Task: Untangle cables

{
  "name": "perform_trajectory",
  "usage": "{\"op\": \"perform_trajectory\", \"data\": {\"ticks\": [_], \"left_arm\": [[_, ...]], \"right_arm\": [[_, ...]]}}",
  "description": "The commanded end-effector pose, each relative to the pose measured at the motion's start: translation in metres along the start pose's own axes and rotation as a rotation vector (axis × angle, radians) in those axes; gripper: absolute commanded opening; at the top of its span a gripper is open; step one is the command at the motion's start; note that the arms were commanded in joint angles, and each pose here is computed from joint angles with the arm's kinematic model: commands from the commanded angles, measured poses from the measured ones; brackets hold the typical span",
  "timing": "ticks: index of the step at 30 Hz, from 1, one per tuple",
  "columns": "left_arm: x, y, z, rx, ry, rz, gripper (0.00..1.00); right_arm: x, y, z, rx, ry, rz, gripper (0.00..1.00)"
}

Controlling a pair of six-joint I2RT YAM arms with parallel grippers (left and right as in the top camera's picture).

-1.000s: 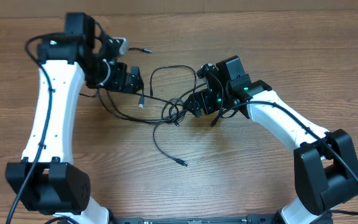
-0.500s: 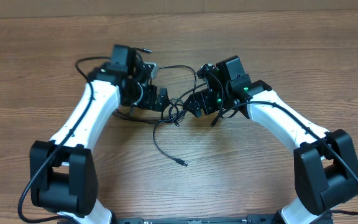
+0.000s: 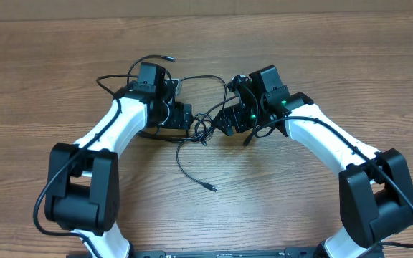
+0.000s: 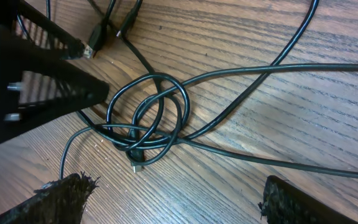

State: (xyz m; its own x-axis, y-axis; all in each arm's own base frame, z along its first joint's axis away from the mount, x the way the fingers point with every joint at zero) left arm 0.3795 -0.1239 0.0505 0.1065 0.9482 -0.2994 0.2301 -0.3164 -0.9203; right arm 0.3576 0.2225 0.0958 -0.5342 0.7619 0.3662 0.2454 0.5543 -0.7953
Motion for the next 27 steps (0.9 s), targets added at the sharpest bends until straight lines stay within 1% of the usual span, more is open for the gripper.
{"op": "perform_trajectory", "data": {"ticks": [1,6,11,12,14,15,17,19,20,22,25,27], "left_arm": [[0.011,0.021,0.014,0.06,-0.026,-0.047,0.85],[0.013,0.032,0.021,0.098,-0.032,-0.043,0.8],[0.01,0.033,0.021,0.095,-0.023,-0.04,0.79],[0.009,0.034,0.021,0.094,-0.016,-0.039,0.76],[0.003,0.035,0.022,0.1,0.052,-0.034,0.73],[0.0,0.036,0.024,0.104,0.093,-0.031,0.73],[-0.007,0.037,0.027,0.113,0.185,-0.028,0.76],[-0.01,0.039,0.028,0.111,0.244,-0.056,0.89],[-0.009,0.04,0.027,0.106,0.256,-0.085,0.89],[-0.006,0.04,0.025,0.093,0.265,-0.136,0.88],[-0.007,0.041,0.023,0.083,0.251,-0.145,0.84],[-0.007,0.041,0.023,0.083,0.251,-0.144,0.77]], "right_arm": [[0.003,-0.001,-0.006,-0.012,-0.013,-0.011,0.89],[0.003,-0.001,-0.006,-0.015,-0.014,-0.011,0.89],[0.003,-0.001,-0.007,-0.015,-0.015,-0.011,0.89],[0.003,-0.001,-0.007,-0.015,-0.015,-0.011,0.89],[0.003,-0.001,-0.007,-0.015,-0.015,-0.01,0.89],[0.003,-0.001,-0.007,-0.015,-0.015,-0.011,0.89],[0.003,-0.001,-0.007,-0.015,-0.015,-0.01,0.89],[0.003,-0.001,-0.007,-0.015,-0.015,-0.01,0.89],[0.003,-0.001,-0.007,-0.015,-0.015,-0.011,0.89],[0.003,-0.001,-0.006,-0.015,-0.014,-0.011,0.89],[0.003,-0.001,-0.006,-0.015,-0.014,-0.011,0.89],[0.003,-0.001,-0.006,-0.015,-0.014,-0.011,0.89]]}}
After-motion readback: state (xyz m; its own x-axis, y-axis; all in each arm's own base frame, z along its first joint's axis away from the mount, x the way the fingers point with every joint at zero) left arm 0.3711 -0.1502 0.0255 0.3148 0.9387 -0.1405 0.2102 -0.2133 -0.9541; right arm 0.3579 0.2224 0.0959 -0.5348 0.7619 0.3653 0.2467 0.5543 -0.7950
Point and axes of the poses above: each gripper's point midway between its finger pads, its own y axis out along the fingers, its own x axis along the line the jaws close on, z = x × y, the point moved 2 cm from there along -y, back along the fingers, and after that the axes turned 3 degrees about -y, right-handed, at the moved point
